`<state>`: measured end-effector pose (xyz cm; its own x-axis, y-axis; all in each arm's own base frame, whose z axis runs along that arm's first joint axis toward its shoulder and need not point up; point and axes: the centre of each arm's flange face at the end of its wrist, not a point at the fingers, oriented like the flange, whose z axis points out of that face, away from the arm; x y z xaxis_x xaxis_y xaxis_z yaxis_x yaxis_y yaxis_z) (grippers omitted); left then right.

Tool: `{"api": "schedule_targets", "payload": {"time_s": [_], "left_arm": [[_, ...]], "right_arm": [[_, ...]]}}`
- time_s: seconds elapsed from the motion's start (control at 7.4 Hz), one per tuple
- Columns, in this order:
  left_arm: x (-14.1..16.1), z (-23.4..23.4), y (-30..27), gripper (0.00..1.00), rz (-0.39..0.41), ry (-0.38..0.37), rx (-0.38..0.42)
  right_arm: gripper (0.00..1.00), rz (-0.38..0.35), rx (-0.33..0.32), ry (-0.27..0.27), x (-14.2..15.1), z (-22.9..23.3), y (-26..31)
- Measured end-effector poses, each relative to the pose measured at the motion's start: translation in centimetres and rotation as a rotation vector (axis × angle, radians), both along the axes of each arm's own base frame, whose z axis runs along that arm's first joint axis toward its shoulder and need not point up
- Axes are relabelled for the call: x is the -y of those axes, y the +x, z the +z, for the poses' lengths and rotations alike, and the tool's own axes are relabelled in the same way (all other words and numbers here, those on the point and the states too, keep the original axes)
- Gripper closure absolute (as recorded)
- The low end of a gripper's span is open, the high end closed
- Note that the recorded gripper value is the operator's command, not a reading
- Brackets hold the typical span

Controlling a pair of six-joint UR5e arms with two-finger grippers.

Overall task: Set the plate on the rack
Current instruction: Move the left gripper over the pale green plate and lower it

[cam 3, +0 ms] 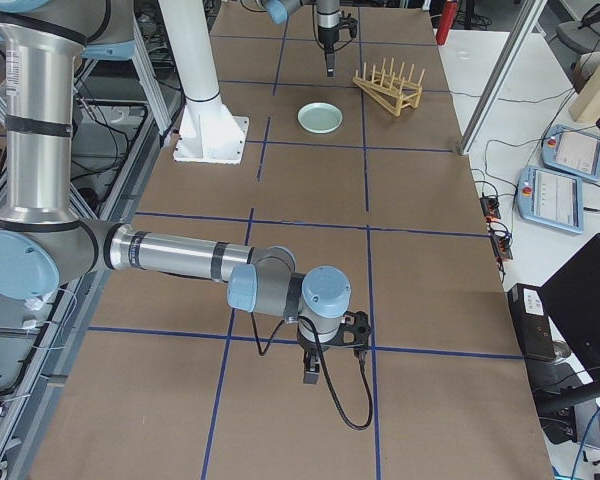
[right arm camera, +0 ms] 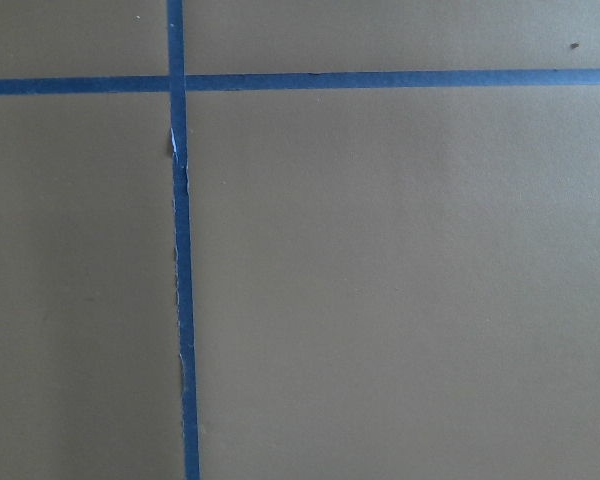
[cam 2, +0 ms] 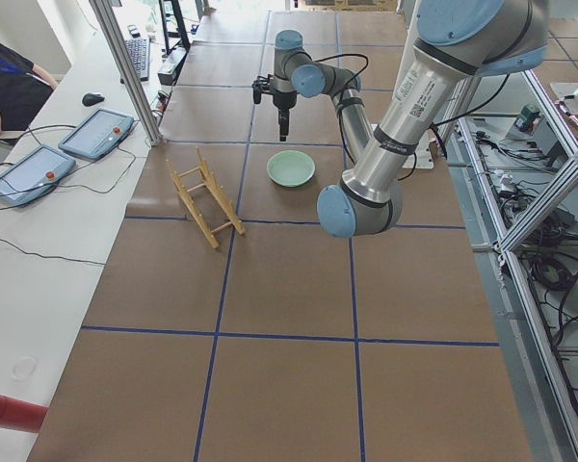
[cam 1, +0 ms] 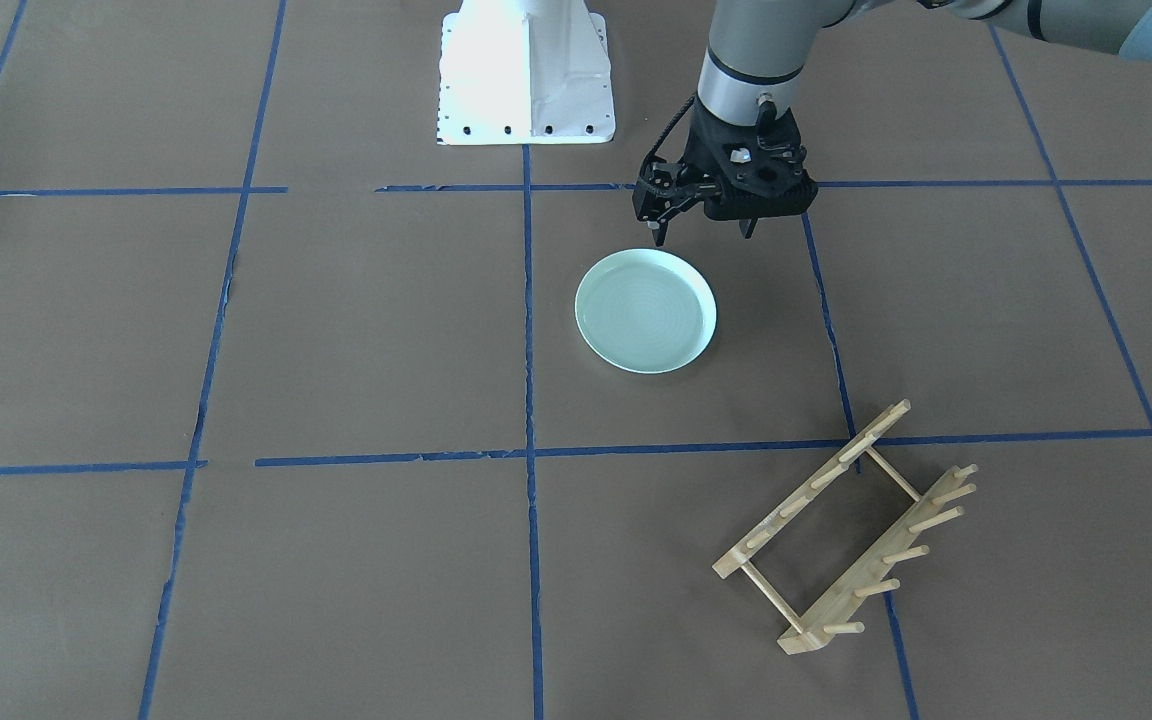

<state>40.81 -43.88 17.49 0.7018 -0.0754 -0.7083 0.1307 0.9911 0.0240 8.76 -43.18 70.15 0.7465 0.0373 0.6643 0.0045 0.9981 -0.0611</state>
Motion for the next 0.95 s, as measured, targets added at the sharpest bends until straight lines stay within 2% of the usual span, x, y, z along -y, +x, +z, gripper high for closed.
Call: {"api": "schedule_targets", "payload": {"time_s": [0.41,0.95], "left_arm": [[-2.3,1.0,7.9,0.0,-0.036,-0.004,0.061],[-2.8,4.1,15.1,0.0,-0.058,0.004,0.02]], "right_arm": [[0.0,0.0,0.0,0.0,0.0,0.0,0.0],[0.0,0.0,0.0,0.0,0.0,0.0,0.0]]}}
